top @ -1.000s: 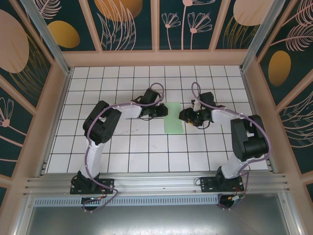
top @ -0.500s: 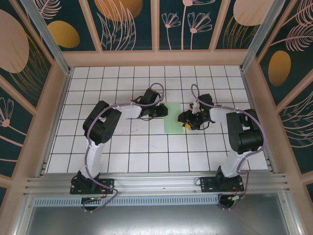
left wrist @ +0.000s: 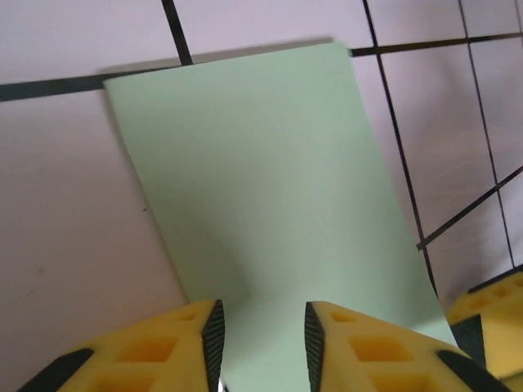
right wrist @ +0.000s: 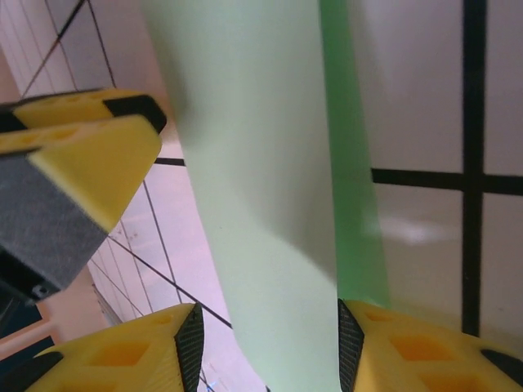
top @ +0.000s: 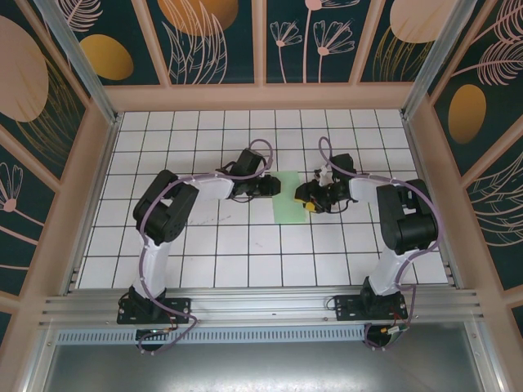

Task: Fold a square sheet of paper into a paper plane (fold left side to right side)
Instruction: Fold the triangle a second time at the center of the table.

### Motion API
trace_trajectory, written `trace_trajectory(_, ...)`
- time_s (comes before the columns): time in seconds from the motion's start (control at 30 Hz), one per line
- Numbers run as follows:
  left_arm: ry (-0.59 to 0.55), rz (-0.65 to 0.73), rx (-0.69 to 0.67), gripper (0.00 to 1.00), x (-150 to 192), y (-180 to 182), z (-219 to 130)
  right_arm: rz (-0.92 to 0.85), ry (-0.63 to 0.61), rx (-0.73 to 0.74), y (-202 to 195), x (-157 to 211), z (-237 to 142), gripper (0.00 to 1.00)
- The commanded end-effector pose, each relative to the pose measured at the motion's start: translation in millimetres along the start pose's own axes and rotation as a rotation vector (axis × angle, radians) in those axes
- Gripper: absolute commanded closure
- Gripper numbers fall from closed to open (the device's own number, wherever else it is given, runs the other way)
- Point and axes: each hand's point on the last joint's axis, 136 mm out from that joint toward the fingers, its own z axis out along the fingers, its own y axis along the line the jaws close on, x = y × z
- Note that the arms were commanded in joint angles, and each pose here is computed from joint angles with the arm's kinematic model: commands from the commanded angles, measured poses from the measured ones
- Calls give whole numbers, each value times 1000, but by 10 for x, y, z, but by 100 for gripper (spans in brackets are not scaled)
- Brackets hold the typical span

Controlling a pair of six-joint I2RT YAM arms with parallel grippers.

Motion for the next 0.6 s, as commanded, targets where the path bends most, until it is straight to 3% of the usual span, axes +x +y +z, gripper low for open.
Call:
trace_trajectory(0.0, -152, 100, 30, 60, -327, -292, -464, -9, -6, -67, 176, -125, -8, 52)
trace_trajectory(0.17, -235, 187, 39, 50, -268, -429, -894, -18, -4, -93, 290, -216, -23, 54)
trace_trajectory(0.27, -225, 252, 32, 48, -80, -559, -995, -25, 0, -83, 301, -264, -11, 54)
trace_trajectory(0.57, -133, 410, -17, 38, 534, -1117, -763, -23, 10, -66, 305, -378, 35, 57)
